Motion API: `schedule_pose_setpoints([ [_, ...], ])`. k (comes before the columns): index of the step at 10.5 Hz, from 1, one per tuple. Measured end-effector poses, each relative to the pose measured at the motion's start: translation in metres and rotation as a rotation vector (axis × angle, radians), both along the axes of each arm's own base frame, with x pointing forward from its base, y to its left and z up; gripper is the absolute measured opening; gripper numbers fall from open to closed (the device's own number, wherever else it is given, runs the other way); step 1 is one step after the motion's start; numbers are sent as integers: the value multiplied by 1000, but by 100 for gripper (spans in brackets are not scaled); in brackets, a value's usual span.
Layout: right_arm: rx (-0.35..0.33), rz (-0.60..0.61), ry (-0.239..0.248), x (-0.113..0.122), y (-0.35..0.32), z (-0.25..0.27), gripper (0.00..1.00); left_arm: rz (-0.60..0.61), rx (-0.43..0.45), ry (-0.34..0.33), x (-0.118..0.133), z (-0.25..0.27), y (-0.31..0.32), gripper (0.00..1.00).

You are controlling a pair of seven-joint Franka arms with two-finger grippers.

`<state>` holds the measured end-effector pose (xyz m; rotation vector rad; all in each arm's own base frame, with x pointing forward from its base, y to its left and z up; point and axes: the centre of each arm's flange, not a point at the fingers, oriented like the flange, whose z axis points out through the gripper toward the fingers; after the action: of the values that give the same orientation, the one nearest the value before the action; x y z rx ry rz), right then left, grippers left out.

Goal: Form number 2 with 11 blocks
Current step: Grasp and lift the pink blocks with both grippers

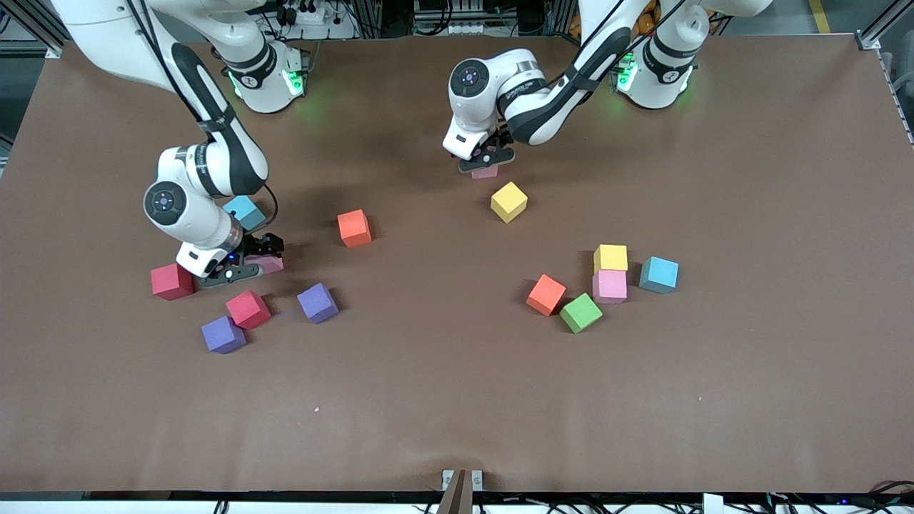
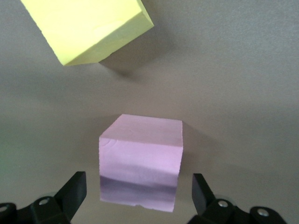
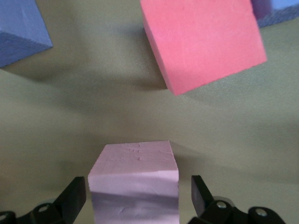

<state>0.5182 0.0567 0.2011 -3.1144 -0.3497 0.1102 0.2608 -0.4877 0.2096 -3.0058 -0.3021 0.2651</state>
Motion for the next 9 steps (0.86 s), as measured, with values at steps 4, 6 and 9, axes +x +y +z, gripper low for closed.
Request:
schedule_pose_setpoints([
  [4,0,-2,4,-1,0,-3,100,-40,16,0,-3,-17,2,99],
  [6,-1,-2,4,-1,0,-3,100,-54,13,-2,-4,-21,2,77],
  [9,0,-2,3,-1,0,-2,71,-128,-15,-19,-8,-13,-10,63],
])
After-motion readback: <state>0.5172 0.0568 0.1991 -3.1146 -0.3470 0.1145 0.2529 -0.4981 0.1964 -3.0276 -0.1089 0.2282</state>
